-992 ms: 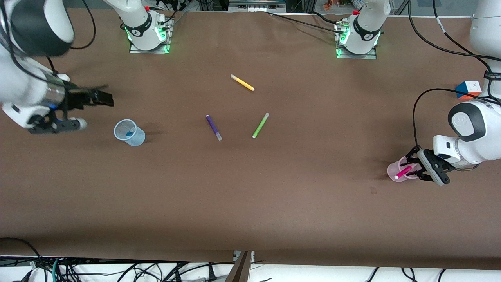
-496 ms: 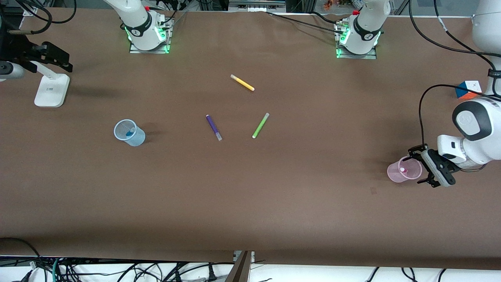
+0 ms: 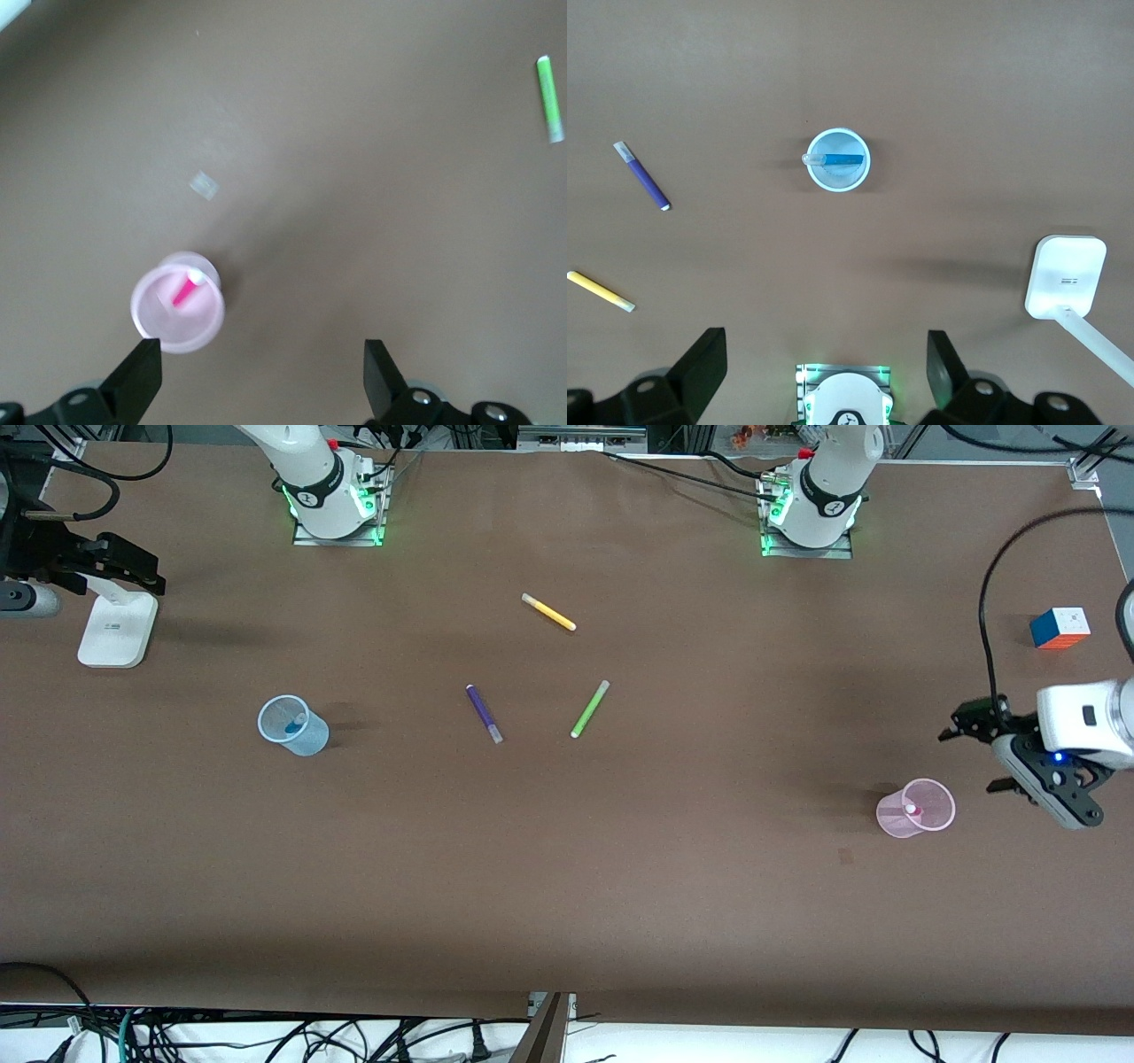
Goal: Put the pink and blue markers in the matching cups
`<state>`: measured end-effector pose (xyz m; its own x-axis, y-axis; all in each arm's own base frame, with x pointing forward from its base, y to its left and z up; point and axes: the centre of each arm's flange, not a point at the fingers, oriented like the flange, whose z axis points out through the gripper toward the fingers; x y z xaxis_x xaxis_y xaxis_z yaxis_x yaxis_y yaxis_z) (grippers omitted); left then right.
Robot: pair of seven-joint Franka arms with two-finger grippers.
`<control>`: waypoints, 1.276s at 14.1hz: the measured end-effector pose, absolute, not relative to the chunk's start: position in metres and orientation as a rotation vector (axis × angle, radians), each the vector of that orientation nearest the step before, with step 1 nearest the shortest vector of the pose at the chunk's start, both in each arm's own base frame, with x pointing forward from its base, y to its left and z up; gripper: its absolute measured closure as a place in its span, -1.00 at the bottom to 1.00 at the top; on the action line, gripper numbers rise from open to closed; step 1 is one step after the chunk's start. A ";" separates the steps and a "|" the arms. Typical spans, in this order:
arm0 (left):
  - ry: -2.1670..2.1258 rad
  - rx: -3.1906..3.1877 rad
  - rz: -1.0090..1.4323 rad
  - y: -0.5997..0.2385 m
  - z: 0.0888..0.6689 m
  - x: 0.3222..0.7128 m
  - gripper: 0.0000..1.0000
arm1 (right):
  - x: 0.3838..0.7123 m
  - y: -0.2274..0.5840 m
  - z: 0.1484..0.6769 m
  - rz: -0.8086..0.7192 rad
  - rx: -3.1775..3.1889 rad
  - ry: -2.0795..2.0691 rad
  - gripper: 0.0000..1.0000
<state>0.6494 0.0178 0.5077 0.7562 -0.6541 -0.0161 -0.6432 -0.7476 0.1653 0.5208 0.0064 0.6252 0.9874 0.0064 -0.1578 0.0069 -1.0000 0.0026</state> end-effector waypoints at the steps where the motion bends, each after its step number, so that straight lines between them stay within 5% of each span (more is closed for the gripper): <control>1: -0.970 2.856 -0.155 -0.009 0.530 0.641 -1.00 | 0.521 0.006 0.626 -0.245 3.129 0.010 -1.00; 8: -0.413 3.076 -0.241 -0.151 0.585 0.595 -1.00 | 0.524 0.006 0.629 -0.237 3.129 0.009 -1.00; 18: -0.365 3.093 -0.230 -0.163 0.589 0.587 -1.00 | 0.525 0.006 0.629 -0.240 3.128 0.009 -1.00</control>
<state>0.5865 -0.1631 0.5893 0.9618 -0.2332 -0.1435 -0.2304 -0.9724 0.0356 0.5249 0.0063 0.6286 0.9883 0.0053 -0.1525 0.0059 -1.0000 0.0037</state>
